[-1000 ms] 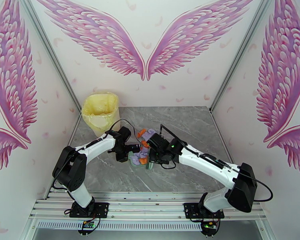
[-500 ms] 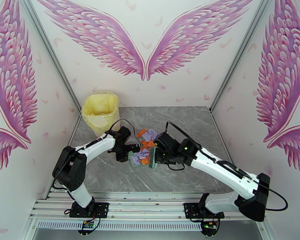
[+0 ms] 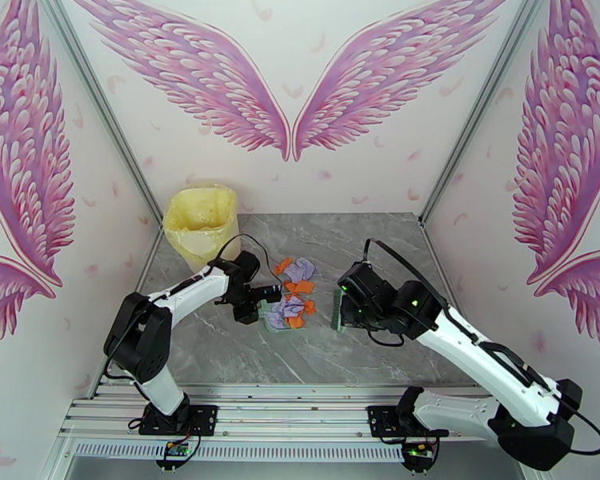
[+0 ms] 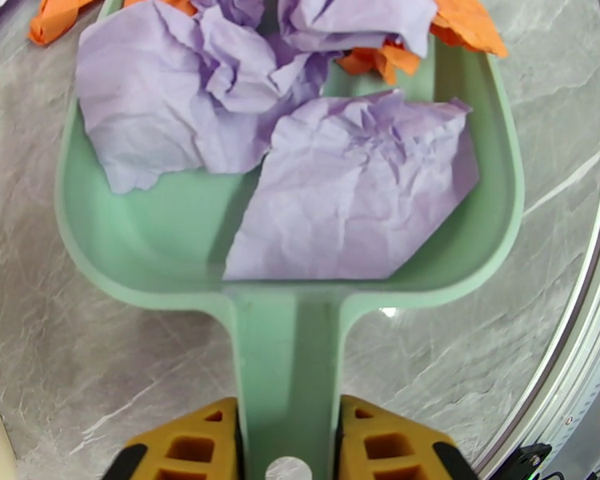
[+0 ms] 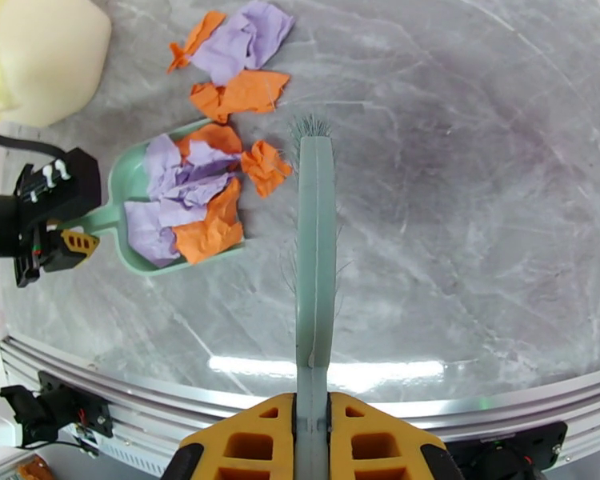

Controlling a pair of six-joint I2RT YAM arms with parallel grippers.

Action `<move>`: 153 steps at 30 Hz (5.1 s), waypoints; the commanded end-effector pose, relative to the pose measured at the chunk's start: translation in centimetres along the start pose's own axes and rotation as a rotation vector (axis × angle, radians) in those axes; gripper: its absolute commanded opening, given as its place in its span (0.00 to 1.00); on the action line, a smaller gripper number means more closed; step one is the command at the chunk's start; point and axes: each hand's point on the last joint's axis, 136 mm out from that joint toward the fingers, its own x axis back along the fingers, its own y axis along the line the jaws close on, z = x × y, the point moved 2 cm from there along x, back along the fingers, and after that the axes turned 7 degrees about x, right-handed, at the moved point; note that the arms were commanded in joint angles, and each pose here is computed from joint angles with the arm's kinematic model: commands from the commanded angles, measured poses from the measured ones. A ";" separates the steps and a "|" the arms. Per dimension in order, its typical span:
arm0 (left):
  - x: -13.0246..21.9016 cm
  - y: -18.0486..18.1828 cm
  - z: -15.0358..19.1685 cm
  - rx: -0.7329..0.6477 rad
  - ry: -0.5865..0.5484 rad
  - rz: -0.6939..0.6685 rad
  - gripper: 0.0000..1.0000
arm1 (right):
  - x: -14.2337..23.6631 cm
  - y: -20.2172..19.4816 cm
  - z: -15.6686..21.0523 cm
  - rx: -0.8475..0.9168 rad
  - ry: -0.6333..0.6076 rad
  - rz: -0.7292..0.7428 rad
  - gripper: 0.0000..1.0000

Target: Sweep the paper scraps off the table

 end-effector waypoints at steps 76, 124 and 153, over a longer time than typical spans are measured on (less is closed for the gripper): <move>27.7 17.4 7.5 0.562 0.161 -1.038 0.00 | -5.6 -2.4 3.3 0.015 0.122 -0.046 0.00; 36.4 7.1 2.6 0.501 -0.516 -0.931 0.00 | -5.0 0.9 -0.3 0.024 0.083 -0.164 0.00; 15.9 -2.9 3.9 0.375 -0.378 -0.442 0.00 | -23.5 16.2 -21.8 -0.354 0.077 -0.487 0.00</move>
